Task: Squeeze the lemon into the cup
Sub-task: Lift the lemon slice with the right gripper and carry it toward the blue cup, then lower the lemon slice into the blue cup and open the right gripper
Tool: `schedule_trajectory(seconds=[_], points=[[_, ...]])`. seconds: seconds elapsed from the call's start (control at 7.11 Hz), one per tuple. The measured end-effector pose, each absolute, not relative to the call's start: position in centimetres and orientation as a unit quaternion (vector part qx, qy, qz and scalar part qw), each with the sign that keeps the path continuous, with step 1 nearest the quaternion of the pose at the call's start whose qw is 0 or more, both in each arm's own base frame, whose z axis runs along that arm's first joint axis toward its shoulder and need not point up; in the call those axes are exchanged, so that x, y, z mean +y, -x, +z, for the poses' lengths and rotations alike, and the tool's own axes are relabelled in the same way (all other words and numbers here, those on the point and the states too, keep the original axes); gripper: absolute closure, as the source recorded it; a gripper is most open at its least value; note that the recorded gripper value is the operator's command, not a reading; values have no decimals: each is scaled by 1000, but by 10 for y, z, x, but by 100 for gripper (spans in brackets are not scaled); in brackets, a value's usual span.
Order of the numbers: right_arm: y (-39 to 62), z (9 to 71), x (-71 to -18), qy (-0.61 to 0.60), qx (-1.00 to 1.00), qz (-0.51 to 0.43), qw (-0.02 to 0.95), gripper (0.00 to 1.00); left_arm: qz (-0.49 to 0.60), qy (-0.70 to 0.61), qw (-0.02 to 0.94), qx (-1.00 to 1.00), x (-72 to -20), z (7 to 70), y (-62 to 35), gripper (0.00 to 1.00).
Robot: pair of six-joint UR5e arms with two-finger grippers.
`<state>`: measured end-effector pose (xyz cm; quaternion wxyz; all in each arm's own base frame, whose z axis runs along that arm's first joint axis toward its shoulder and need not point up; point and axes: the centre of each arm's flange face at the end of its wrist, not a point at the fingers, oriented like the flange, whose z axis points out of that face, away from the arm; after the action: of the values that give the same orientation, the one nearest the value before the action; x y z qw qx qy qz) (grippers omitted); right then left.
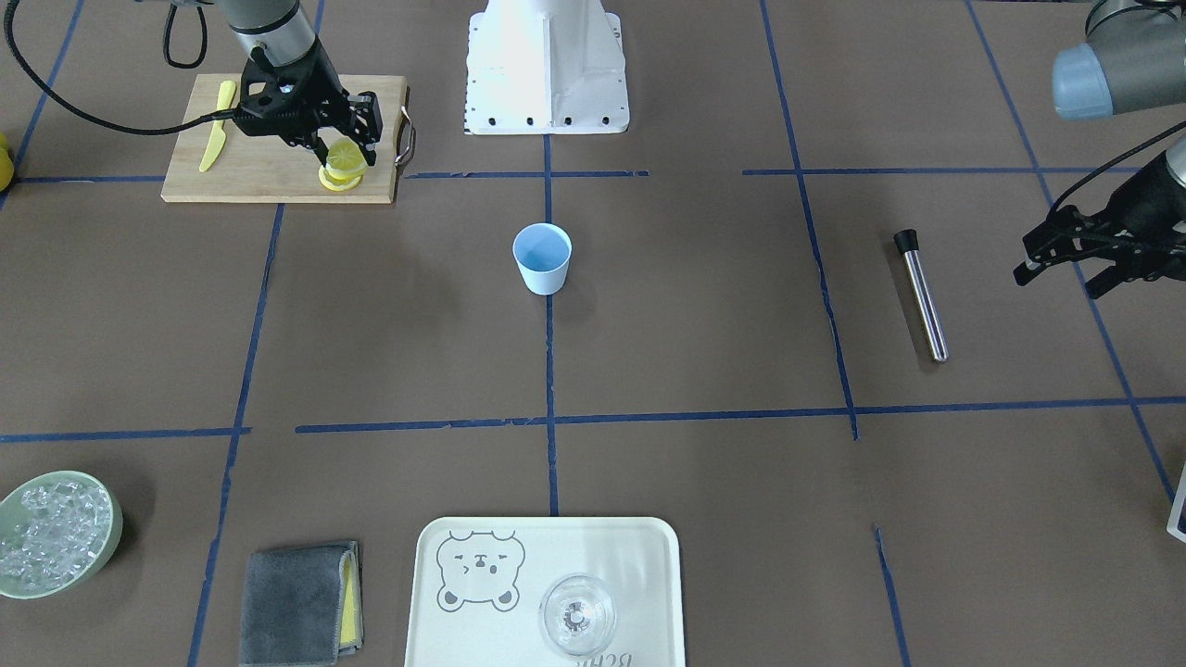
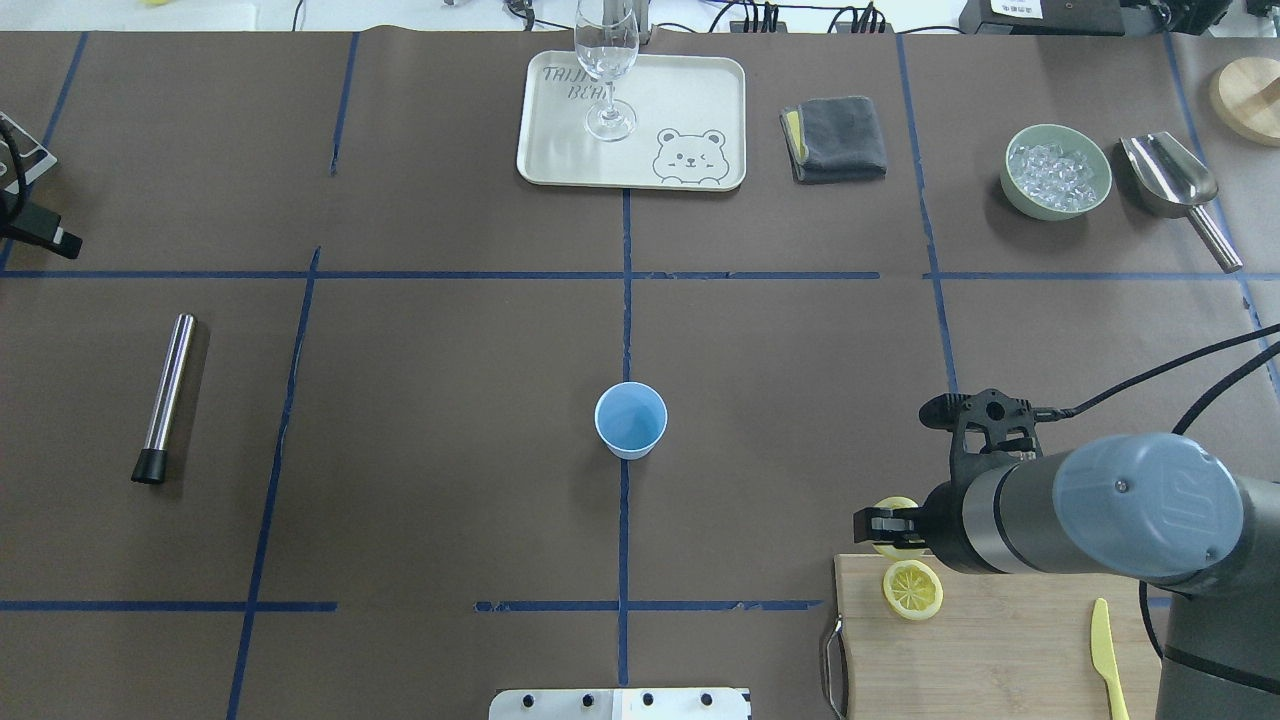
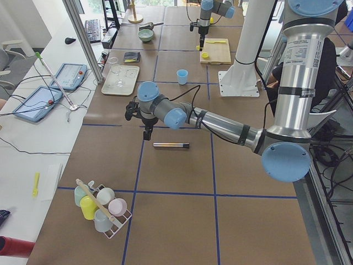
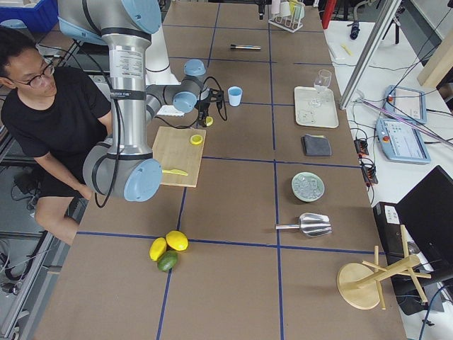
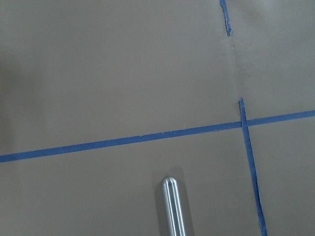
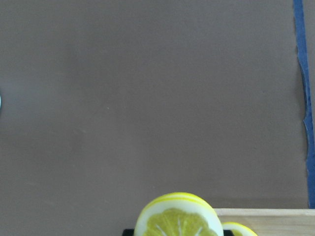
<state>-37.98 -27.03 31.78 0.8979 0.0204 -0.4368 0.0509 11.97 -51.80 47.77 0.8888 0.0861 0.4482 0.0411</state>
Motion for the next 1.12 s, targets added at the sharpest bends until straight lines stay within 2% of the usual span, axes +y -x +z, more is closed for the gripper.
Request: schedule_trajectory(seconds=[0.56, 1.12], points=[[420, 209, -309, -18, -423, 71, 903, 37, 42, -89, 887, 450, -519, 481, -121, 0], [510, 147, -351, -15, -402, 78, 912, 37, 42, -87, 888, 449, -520, 488, -121, 0]])
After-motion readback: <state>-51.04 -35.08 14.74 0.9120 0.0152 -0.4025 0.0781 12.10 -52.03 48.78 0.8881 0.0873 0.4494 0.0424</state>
